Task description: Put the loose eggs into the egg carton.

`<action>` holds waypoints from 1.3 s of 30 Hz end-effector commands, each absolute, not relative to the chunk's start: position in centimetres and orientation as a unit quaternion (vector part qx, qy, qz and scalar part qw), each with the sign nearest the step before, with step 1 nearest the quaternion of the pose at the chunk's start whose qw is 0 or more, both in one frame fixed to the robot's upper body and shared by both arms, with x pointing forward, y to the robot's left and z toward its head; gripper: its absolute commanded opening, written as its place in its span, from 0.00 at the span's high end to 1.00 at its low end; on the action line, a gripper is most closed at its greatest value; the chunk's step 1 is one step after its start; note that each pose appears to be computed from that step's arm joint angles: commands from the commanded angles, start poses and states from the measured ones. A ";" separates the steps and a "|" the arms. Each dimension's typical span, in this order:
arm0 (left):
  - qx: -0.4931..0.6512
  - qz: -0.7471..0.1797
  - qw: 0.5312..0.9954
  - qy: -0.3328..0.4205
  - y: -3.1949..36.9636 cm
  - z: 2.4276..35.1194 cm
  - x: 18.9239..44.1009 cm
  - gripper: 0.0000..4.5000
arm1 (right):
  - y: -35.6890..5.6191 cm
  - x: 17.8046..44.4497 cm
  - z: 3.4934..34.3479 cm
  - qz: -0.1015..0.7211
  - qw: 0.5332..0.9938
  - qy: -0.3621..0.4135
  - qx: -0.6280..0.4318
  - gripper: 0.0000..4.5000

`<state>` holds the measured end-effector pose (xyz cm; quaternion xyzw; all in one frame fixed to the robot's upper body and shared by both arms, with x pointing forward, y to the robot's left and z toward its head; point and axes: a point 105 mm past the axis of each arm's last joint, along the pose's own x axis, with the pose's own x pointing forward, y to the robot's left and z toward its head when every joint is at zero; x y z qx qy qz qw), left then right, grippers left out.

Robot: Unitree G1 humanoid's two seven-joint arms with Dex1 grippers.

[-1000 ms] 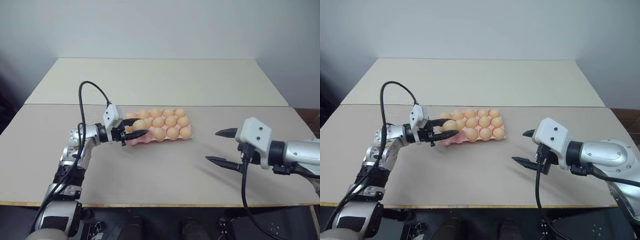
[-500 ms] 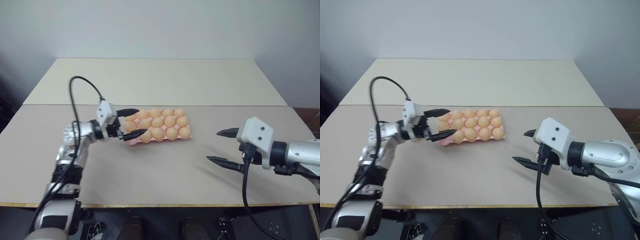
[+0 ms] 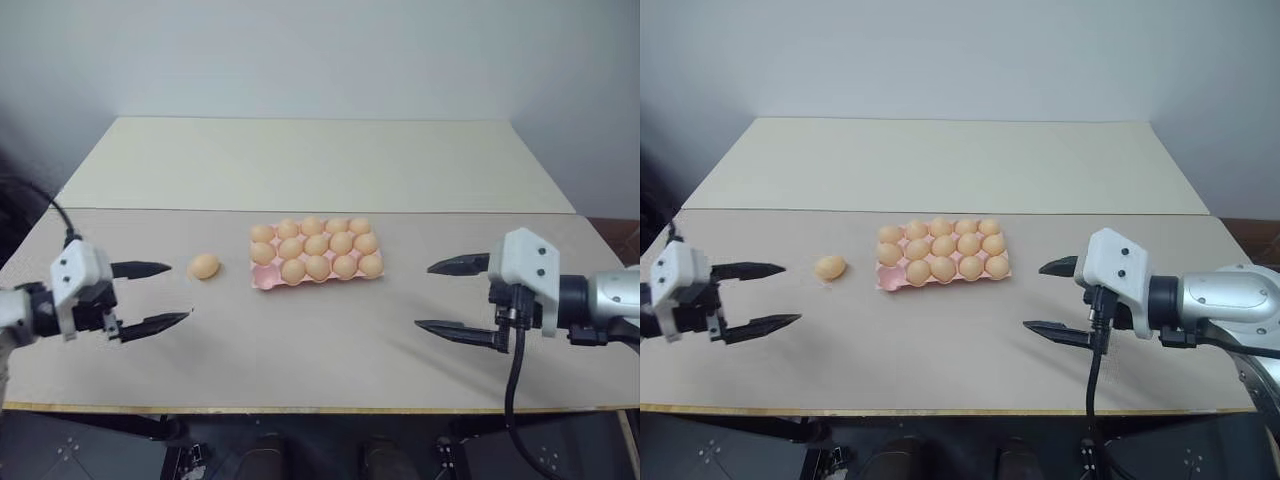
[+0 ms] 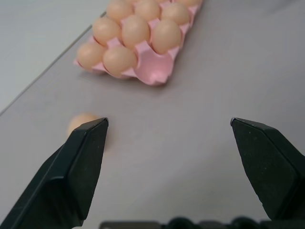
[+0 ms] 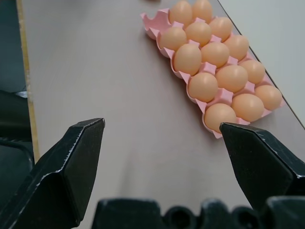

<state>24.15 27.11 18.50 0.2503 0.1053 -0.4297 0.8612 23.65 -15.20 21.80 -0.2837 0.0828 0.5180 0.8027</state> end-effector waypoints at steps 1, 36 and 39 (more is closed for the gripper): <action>0.294 -0.386 0.869 0.097 28.0 20.9 23.1 0.01 | -14.8 23.8 22.6 0.526 0.797 0.061 -0.291 0.00; 0.212 -0.255 0.925 0.185 25.0 13.8 37.3 0.01 | -15.2 23.8 22.2 0.492 0.815 0.088 -0.294 0.00; 0.199 -0.249 0.928 0.191 25.1 13.3 37.9 0.01 | -15.3 23.8 22.2 0.485 0.819 0.090 -0.292 0.00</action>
